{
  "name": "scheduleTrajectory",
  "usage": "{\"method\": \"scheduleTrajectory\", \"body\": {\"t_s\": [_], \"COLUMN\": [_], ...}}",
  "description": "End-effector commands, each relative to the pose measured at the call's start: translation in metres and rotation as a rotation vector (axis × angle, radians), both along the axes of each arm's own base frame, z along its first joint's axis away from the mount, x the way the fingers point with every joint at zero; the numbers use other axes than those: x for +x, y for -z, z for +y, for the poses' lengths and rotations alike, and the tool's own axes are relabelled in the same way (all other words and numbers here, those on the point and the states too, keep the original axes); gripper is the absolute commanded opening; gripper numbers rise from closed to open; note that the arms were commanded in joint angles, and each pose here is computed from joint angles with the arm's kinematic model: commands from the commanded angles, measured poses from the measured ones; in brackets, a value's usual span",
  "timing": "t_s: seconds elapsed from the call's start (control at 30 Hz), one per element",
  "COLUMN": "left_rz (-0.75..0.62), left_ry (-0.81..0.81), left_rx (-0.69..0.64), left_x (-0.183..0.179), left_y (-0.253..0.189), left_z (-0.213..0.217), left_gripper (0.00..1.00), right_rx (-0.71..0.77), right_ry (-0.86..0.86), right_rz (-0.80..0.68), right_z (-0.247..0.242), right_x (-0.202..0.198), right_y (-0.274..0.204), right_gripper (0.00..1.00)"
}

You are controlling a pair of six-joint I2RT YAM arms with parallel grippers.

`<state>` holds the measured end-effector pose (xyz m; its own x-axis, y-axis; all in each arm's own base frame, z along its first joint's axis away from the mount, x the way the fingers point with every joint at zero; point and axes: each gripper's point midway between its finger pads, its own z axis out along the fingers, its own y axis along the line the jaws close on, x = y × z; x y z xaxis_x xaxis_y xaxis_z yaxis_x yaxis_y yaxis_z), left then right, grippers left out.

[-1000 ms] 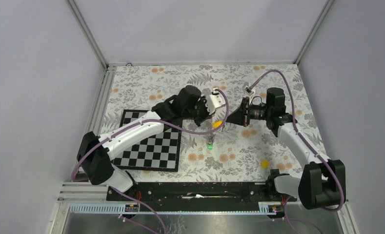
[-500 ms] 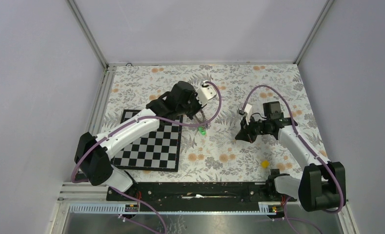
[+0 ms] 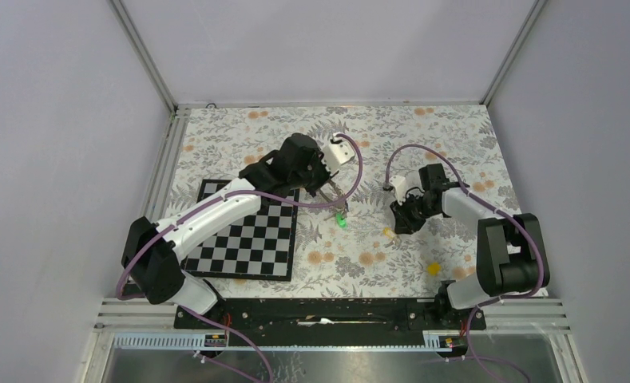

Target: Put the keys on the keyring

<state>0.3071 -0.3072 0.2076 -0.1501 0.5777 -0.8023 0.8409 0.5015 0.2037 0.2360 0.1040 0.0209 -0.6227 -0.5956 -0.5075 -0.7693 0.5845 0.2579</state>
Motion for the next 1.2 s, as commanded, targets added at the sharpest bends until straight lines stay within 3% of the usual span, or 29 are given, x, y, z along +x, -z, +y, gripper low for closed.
{"method": "scheduleTrajectory", "body": {"t_s": [0.0,0.23,0.43,0.63,0.97,1.17], "left_rz": [-0.064,-0.071,-0.079,-0.095,-0.124,-0.12], "left_ry": [0.008,0.015,0.027,0.075,0.113,0.105], "left_rx": [-0.088,-0.085,-0.079,-0.066,-0.007,0.004], "left_x": [0.0,-0.001,-0.001,-0.007,-0.007,-0.006], "left_y": [-0.037,-0.038,-0.038,-0.038,-0.031,-0.027], "left_z": [-0.003,-0.002,-0.002,-0.002,0.003,0.005], "left_gripper": [0.0,0.0,0.0,0.0,0.0,0.0], "right_rx": [-0.074,-0.072,-0.046,-0.12,-0.259,-0.276], "right_ry": [0.054,0.027,-0.188,-0.339,-0.56,-0.616], "right_rz": [-0.049,-0.055,-0.08,-0.202,-0.228,-0.233], "right_z": [-0.01,-0.011,-0.008,-0.016,-0.014,-0.009], "right_x": [0.026,0.021,-0.006,0.002,0.009,0.011], "right_y": [-0.008,-0.022,-0.03,-0.031,-0.014,-0.009], "right_gripper": [0.28,0.39,0.52,0.63,0.64,0.58]}}
